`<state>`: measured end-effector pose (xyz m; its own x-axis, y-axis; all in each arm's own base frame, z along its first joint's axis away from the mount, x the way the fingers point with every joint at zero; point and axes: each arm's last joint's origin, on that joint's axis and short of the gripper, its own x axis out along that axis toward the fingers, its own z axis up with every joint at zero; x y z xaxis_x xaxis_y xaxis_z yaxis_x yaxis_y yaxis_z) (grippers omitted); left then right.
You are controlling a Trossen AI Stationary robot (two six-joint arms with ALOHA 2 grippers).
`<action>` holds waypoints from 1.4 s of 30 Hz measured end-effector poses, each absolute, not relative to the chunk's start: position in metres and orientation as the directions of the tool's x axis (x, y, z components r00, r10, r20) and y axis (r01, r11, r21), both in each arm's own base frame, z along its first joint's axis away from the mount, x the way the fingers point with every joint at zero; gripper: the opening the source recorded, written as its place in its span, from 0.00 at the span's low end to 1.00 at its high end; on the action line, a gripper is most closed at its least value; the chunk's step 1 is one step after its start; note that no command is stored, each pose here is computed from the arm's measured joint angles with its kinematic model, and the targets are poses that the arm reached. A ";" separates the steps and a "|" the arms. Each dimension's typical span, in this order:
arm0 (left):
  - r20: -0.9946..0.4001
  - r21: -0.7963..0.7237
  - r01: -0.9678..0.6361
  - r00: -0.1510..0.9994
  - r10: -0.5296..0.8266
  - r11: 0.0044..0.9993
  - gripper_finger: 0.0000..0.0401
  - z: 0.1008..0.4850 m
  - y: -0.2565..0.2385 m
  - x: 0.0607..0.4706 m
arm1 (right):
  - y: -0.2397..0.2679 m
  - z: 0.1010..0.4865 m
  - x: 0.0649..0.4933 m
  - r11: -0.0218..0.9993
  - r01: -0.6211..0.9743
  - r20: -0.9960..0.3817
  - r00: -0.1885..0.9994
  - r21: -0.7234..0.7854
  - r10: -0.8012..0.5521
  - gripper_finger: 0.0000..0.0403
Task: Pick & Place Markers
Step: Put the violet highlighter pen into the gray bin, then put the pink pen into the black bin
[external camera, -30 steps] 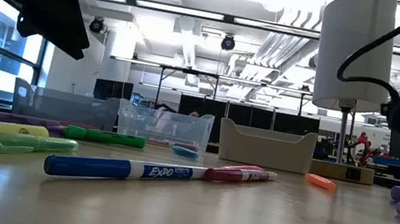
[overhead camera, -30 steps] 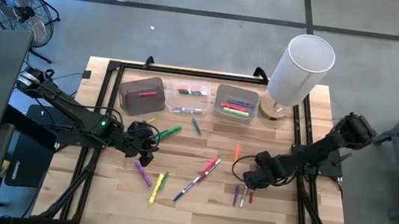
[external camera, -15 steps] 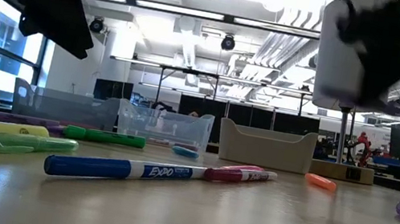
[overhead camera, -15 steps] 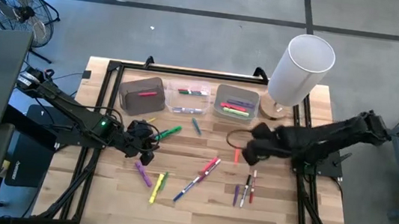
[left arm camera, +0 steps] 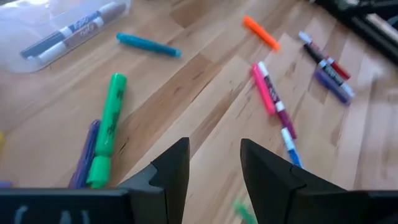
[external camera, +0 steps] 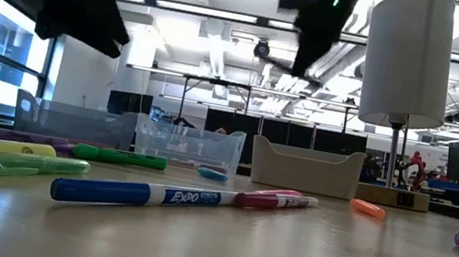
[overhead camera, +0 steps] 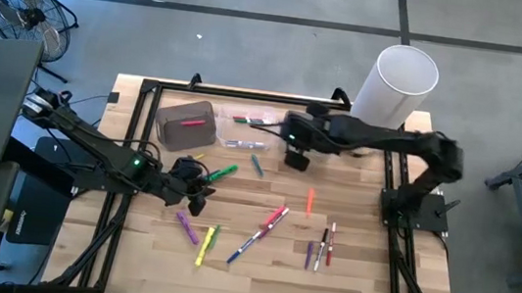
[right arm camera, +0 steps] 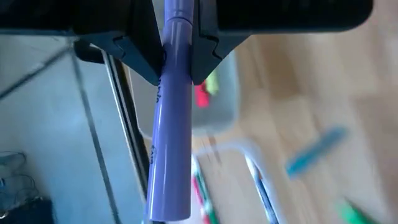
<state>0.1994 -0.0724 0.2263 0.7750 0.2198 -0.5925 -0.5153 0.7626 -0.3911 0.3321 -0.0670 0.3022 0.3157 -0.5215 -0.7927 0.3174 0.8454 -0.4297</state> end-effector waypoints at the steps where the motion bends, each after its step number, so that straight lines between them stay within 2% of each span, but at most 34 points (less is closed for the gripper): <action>1: -0.588 -0.390 -0.518 0.776 0.228 0.761 0.35 0.226 -0.073 0.200 | -0.075 0.293 0.336 0.846 0.294 -0.805 0.281 -0.445 -0.522 0.13; 8: -0.577 -0.399 -0.516 0.783 0.230 0.758 0.35 0.218 -0.078 0.213 | -0.125 0.227 0.332 0.864 0.256 -0.887 0.044 -0.434 -0.459 0.13; 12: -0.596 -0.388 -0.518 0.772 0.221 0.763 0.35 0.208 -0.082 0.220 | -0.137 0.207 0.320 0.870 0.250 -0.899 0.003 -0.424 -0.439 0.13; 15: -0.616 -0.379 -0.522 0.759 0.212 0.764 0.35 0.204 -0.083 0.221 | -0.141 0.202 0.315 0.872 0.251 -0.903 -0.021 -0.419 -0.428 0.19; 20: -0.620 -0.379 -0.520 0.757 0.206 0.765 0.35 0.203 -0.083 0.222 | -0.142 0.208 0.316 0.867 0.265 -0.900 -0.007 -0.423 -0.437 0.31; 25: -0.655 -0.334 -0.538 0.723 0.220 0.774 0.35 0.209 -0.083 0.221 | -0.131 0.232 0.312 0.840 0.355 -0.888 0.054 -0.409 -0.456 0.33; 31: -0.731 -0.212 -0.576 0.630 0.263 0.790 0.35 0.224 -0.081 0.217 | -0.098 0.271 0.296 0.777 0.547 -0.881 0.140 -0.312 -0.452 0.26; 35: -0.720 -0.195 -0.588 0.630 0.292 0.785 0.35 0.236 -0.080 0.218 | -0.066 0.291 0.287 0.744 0.653 -0.896 0.237 -0.138 -0.375 0.18; 38: -0.710 -0.214 -0.583 0.644 0.285 0.784 0.35 0.246 -0.082 0.221 | -0.039 0.299 0.285 0.726 0.687 -0.897 0.300 -0.033 -0.325 0.12; 42: -0.706 -0.221 -0.583 0.649 0.284 0.782 0.33 0.252 -0.085 0.229 | 0.000 0.300 0.285 0.750 0.662 -0.901 0.331 0.009 -0.282 0.03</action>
<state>0.2293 -0.0849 0.2524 0.6486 0.2838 -0.7062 -0.5829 0.7819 -0.2210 0.2851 -0.0004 0.2999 0.3309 -0.2819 -0.9006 0.6619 0.7496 0.0085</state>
